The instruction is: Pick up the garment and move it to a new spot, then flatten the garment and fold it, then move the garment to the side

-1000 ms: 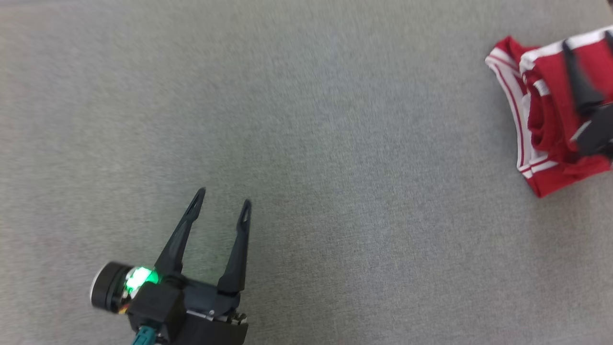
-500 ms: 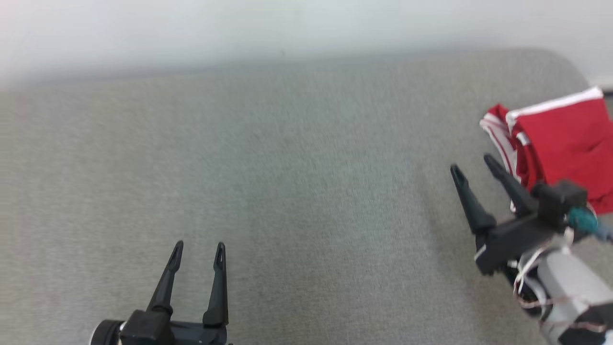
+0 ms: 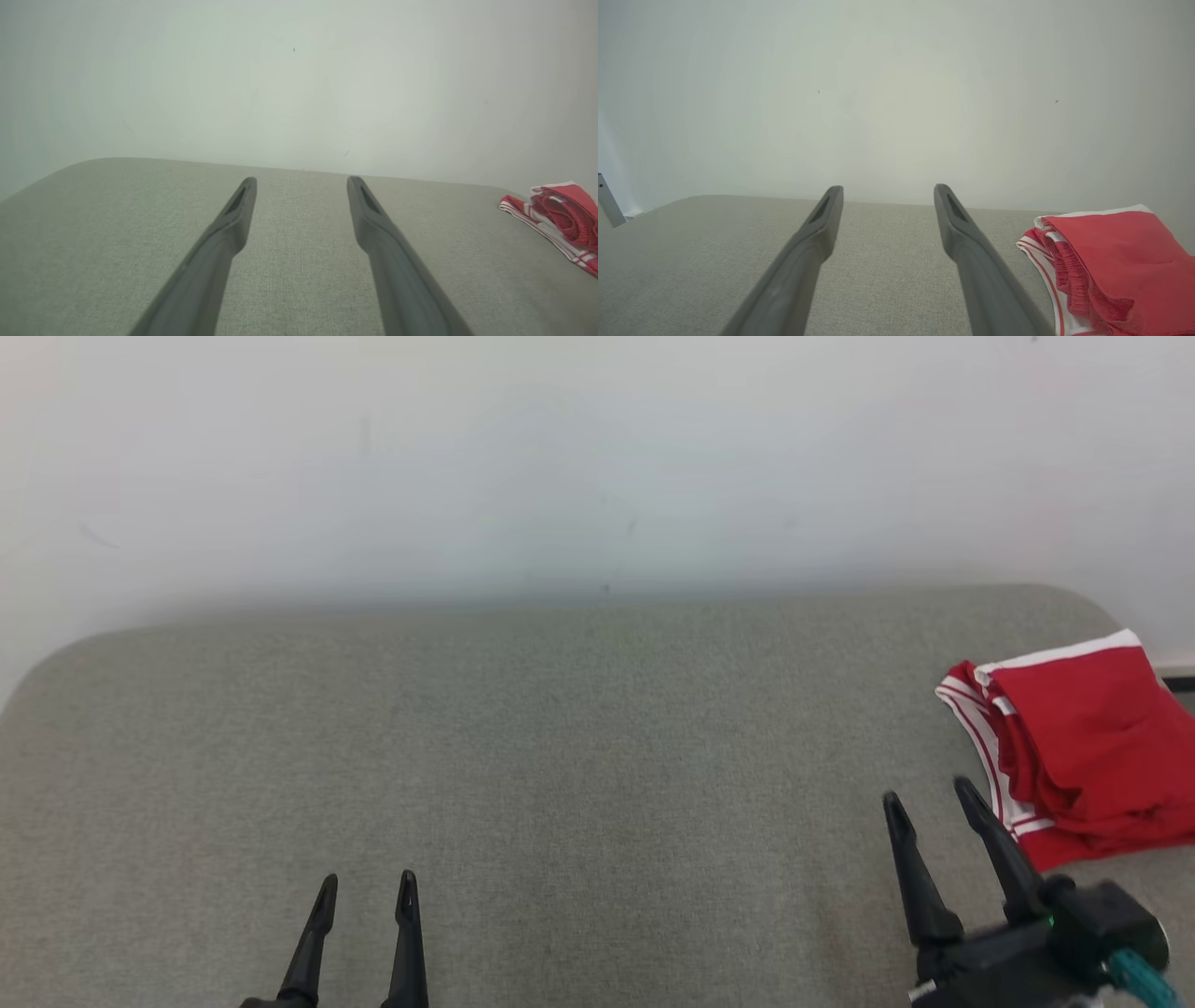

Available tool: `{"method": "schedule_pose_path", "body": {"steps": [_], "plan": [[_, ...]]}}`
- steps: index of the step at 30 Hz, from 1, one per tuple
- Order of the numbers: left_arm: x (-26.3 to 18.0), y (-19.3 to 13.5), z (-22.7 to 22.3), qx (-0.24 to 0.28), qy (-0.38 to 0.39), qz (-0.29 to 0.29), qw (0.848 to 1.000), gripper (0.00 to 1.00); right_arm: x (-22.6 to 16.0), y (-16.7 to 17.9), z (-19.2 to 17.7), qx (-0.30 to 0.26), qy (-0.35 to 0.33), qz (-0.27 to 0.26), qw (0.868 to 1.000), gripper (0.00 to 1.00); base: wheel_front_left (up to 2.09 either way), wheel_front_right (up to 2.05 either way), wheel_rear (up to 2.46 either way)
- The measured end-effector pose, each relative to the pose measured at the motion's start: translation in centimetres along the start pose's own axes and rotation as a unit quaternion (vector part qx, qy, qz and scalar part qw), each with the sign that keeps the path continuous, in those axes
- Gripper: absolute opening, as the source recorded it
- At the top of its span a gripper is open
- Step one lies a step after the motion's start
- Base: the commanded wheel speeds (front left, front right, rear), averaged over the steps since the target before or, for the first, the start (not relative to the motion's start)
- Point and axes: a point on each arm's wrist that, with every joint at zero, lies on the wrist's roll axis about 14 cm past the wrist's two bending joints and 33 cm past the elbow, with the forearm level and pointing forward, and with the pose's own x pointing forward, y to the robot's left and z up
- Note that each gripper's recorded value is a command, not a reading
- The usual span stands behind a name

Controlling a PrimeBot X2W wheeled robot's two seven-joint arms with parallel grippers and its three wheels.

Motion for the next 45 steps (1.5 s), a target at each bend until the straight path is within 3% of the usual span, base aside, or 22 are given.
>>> {"method": "schedule_pose_path", "body": {"steps": [3,16,45], "plan": [[-0.8,0.2,2.1,0.037,-0.032,-0.001,0.999,1.0,-1.9,0.7,0.0,0.005,-0.004,-0.01,1.0,1.0,0.0,0.0,0.0],[-3.7,1.2,2.3,0.048,-0.033,0.01,0.998,1.0,-5.1,2.7,-1.0,0.028,0.009,-0.013,0.999,1.0,0.0,0.0,0.0],[-4.4,1.5,0.5,0.048,-0.005,0.014,0.999,1.0,-5.5,3.6,-1.6,0.045,0.017,-0.01,0.999,1.0,0.0,0.0,0.0]]}}
